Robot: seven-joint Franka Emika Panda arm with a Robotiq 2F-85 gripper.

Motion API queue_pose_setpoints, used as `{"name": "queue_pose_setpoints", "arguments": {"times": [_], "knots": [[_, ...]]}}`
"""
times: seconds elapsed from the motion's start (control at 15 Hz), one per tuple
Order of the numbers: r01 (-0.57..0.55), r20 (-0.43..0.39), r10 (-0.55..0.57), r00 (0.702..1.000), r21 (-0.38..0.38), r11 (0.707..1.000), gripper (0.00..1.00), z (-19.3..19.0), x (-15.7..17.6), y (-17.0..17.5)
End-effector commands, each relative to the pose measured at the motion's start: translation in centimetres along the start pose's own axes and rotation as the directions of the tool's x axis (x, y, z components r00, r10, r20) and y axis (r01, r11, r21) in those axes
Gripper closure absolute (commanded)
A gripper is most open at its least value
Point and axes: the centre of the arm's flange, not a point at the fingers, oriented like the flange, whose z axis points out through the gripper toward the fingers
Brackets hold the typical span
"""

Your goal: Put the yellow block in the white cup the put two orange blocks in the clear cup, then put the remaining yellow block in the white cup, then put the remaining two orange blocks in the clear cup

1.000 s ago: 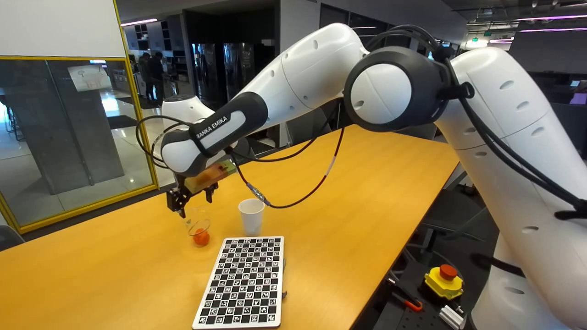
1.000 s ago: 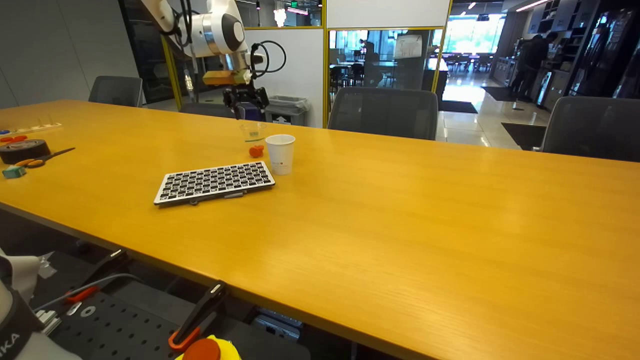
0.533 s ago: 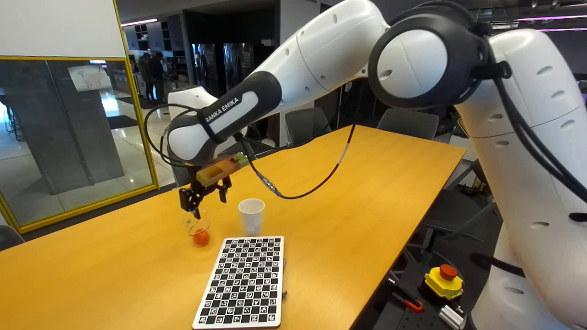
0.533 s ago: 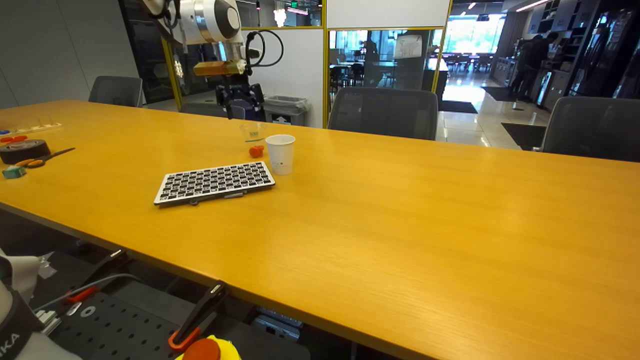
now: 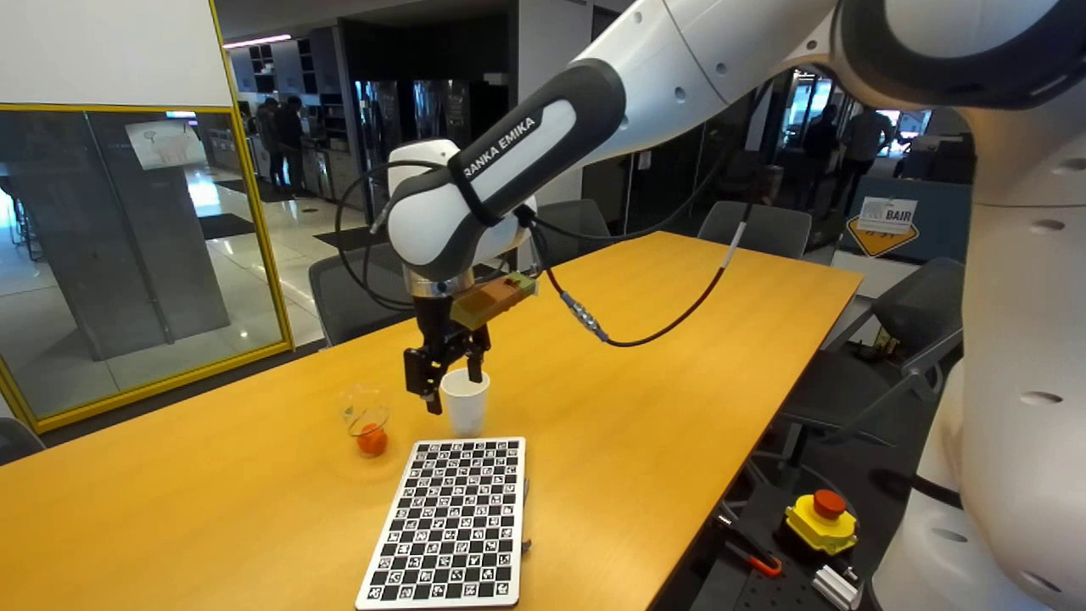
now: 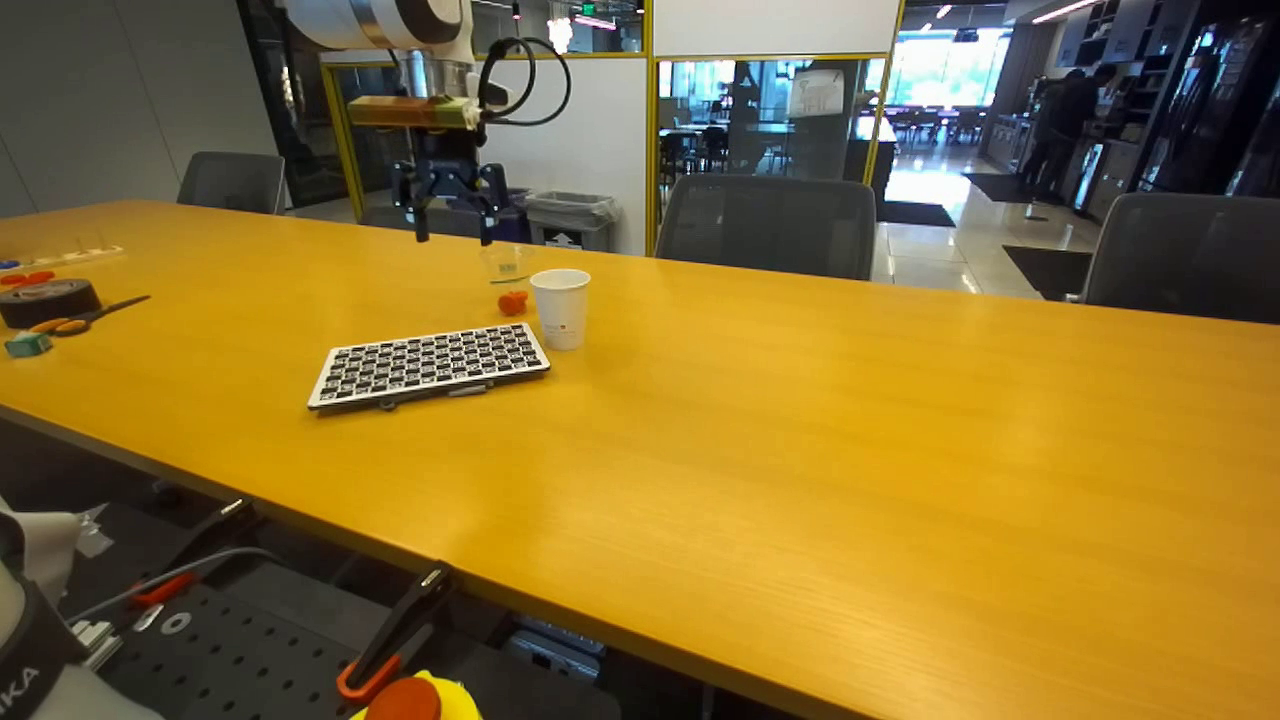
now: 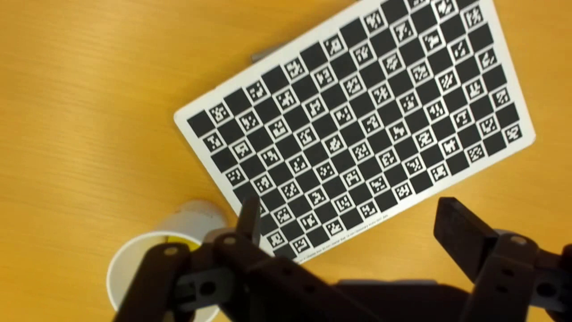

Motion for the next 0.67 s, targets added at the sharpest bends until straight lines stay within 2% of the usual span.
{"name": "queue_pose_setpoints", "arguments": {"times": [0.0, 0.6], "knots": [[0.036, -0.008, -0.036, 0.999, 0.036, 0.999, 0.00, -1.3, -8.9, 1.1], [-0.060, -0.003, 0.060, 0.998, 0.072, 0.996, 0.00, -4.4, -23.5, 5.5]]}}
